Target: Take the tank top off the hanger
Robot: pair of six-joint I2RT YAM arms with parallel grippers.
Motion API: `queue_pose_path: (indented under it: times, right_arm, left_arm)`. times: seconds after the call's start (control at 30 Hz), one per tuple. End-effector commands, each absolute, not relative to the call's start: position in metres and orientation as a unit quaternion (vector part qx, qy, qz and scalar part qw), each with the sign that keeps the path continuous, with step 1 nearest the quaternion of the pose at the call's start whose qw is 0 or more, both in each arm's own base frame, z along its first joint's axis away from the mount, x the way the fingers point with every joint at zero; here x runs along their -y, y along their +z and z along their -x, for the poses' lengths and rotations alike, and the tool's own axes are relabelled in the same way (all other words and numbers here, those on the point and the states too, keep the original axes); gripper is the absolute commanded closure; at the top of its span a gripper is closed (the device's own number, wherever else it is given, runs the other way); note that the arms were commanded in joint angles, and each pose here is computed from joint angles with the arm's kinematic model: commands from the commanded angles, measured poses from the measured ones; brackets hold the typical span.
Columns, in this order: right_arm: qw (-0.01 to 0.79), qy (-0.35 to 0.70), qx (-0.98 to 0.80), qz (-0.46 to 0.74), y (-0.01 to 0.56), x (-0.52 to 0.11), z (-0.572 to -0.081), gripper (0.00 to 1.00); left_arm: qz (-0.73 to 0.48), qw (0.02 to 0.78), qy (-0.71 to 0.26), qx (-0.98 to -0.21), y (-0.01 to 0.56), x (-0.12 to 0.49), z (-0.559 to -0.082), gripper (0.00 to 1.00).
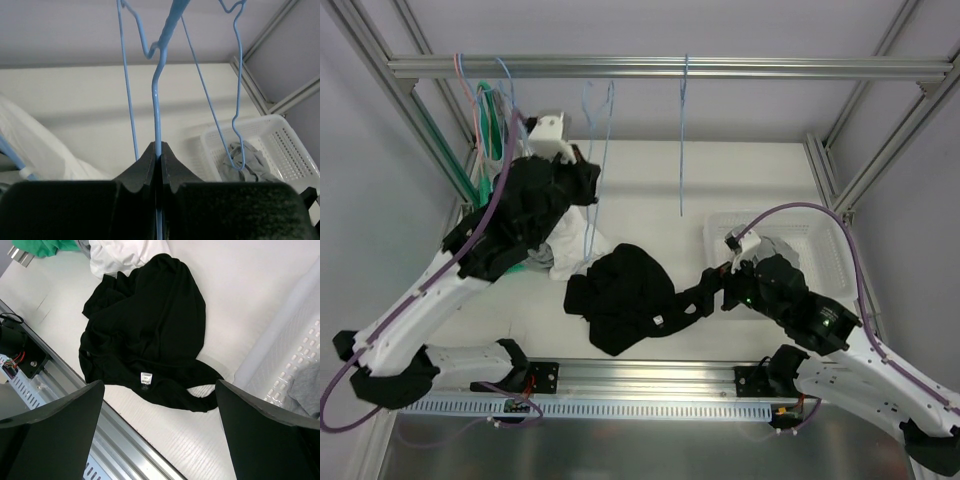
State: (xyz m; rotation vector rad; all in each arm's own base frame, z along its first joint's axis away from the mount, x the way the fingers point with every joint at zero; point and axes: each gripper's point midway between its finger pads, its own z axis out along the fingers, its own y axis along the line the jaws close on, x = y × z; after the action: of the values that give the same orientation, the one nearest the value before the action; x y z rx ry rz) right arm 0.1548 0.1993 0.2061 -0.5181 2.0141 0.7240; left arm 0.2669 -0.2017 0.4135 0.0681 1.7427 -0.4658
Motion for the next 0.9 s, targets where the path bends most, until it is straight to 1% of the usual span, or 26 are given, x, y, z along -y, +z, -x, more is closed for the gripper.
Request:
queue_pose_path:
  times: [0.0,0.03,0.07,0.1,0.13,0.17,0.2,0.3,0.37,0.43,0.47,0.5,0.87]
  right_arm:
    - [0.475,0.304,-0.799,0.207,0.230,-0.197,-0.154,0.01]
    - [0.480,0.305,-0.796,0.205,0.234,-0.194,-0.153,0.01]
    - [0.483,0.302,-0.797,0.202,0.234,-0.192,-0.153,0.00]
    - [0.485,0.302,-0.796,0.200,0.236,-0.190,-0.153,0.01]
    - [0.488,0.304,-0.793,0.198,0.240,-0.188,-0.152,0.01]
    - [0.486,0.302,-0.795,0.199,0.239,-0.186,-0.150,0.00]
    - [0.488,0.302,-0.794,0.198,0.241,-0.185,-0.150,0.01]
    - [0.492,0.302,-0.793,0.196,0.245,-0.179,-0.147,0.00]
    - [0.494,0.305,-0.791,0.194,0.250,-0.176,-0.144,0.00]
    - [0.493,0.309,-0.789,0.196,0.251,-0.176,-0.142,0.00]
    - [0.493,0.311,-0.789,0.195,0.251,-0.176,-0.141,0.01]
    - [0.492,0.310,-0.790,0.196,0.250,-0.175,-0.141,0.00]
    - [0.469,0.318,-0.801,0.192,0.231,-0.183,-0.139,0.01]
  left_arm:
    - [-0.021,0.637,-0.179,-0.749,0.454,0.211,-0.293,1.00]
    - [-0.027,0.636,-0.181,-0.750,0.458,0.220,-0.299,1.00]
    - [-0.039,0.618,-0.169,-0.767,0.442,0.236,-0.315,1.00]
    - [-0.034,0.626,-0.180,-0.758,0.461,0.239,-0.318,1.00]
    - [-0.033,0.622,-0.178,-0.762,0.460,0.243,-0.325,1.00]
    - [-0.038,0.608,-0.161,-0.777,0.443,0.252,-0.339,1.00]
    - [-0.037,0.610,-0.171,-0.773,0.452,0.255,-0.342,1.00]
    - [-0.030,0.595,-0.179,-0.783,0.442,0.264,-0.359,1.00]
    - [-0.041,0.589,-0.173,-0.788,0.433,0.274,-0.370,1.00]
    - [-0.058,0.594,-0.180,-0.782,0.440,0.281,-0.378,1.00]
    - [-0.068,0.587,-0.175,-0.787,0.430,0.290,-0.386,1.00]
    - [-0.074,0.595,-0.179,-0.780,0.439,0.293,-0.388,1.00]
    - [-0.064,0.581,-0.193,-0.788,0.424,0.314,-0.404,1.00]
